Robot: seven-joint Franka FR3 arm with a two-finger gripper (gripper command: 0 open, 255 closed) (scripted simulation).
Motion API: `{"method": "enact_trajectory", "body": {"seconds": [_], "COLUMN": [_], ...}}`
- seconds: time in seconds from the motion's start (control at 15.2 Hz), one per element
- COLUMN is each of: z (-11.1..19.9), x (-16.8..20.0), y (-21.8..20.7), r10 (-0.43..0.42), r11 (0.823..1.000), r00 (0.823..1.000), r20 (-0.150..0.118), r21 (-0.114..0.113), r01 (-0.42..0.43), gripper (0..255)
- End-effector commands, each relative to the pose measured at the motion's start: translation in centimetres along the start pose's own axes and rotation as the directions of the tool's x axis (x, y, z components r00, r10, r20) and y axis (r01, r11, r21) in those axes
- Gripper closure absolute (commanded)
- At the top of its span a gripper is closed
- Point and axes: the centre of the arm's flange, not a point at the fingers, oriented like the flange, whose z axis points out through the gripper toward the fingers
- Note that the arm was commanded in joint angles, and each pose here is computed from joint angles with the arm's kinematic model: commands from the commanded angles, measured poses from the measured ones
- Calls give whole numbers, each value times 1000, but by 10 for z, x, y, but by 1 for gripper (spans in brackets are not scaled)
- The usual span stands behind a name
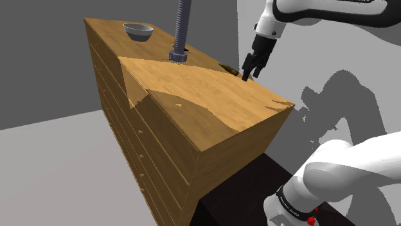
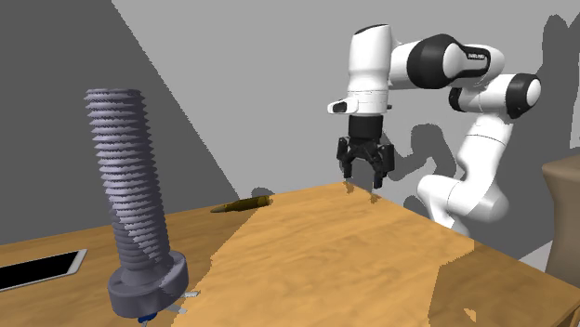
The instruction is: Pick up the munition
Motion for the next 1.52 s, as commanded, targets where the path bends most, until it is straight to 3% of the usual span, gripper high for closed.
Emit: {"method": "enact_trajectory", "body": {"seconds": [0.0, 1.45], "z": [5, 37], "x": [21, 240], "y": [16, 200], "r10": [3, 38], "r11": [1000, 999], "r00": [1000, 999], "r20": [1, 6], "r21": [0, 5], "r01": [-3, -38], "gripper": [0, 0]}}
